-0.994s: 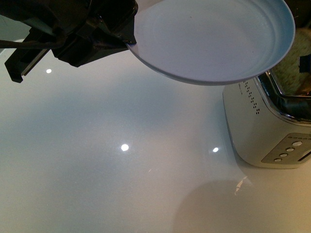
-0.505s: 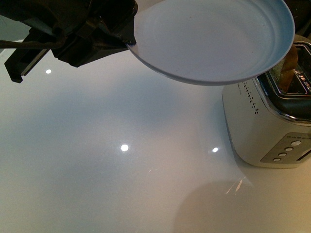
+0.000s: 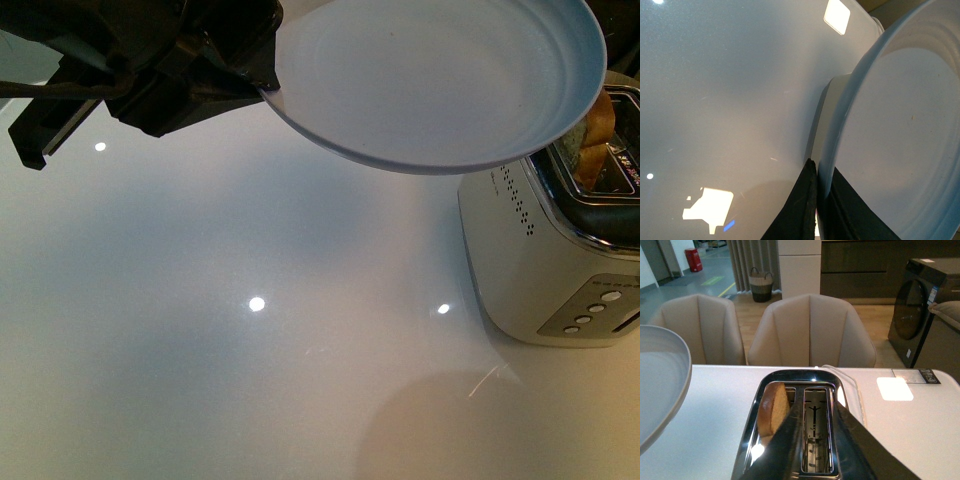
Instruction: Left arm holds plate, right arm toasts bread
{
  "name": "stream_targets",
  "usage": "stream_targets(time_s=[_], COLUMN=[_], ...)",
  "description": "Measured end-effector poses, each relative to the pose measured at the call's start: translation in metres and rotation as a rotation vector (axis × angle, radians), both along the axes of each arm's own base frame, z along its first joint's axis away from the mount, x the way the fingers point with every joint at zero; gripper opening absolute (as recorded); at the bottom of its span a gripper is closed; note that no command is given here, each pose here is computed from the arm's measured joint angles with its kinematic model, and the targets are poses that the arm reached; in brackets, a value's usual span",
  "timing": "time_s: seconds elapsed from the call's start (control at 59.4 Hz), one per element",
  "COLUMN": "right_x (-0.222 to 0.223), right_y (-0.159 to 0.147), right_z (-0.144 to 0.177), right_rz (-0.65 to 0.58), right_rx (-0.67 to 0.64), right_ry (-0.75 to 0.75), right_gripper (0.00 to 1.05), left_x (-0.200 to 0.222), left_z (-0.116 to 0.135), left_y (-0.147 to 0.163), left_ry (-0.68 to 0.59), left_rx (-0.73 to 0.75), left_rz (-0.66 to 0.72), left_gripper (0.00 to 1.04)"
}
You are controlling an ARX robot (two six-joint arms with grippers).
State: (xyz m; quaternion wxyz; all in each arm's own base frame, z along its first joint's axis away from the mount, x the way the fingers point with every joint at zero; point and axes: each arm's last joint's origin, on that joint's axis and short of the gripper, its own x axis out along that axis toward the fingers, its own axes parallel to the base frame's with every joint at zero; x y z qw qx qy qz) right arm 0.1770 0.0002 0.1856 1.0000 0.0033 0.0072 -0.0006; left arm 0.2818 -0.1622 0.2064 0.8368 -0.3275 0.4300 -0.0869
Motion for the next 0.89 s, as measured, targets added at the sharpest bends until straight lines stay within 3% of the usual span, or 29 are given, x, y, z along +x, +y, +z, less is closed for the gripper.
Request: stream_targets(time_s=[0.067,0.488,0.893], right_x=[-0.006,-0.037,-0.053], right_y=[0.000,0.000,0.000], right_z=[-0.002,-0.019,-0.013], right_rz=[0.000,0.003,0.002], right_rx=[-0.002,-0.003,-0.003], right_ry=[-0.005,-0.013,-0.030], right_gripper=[0.02,0.02,0.02], left_x=[0.000,0.000,0.000], left_z=[0.000,0.000,0.000], left_y=[0.000,0.000,0.000], left_ry=[0.000,0.000,0.000], left_rx=[-0.001,0.000,0.000], left_rz=[-0.001,0.000,0.000], left_gripper=[0.03,0.03,0.03])
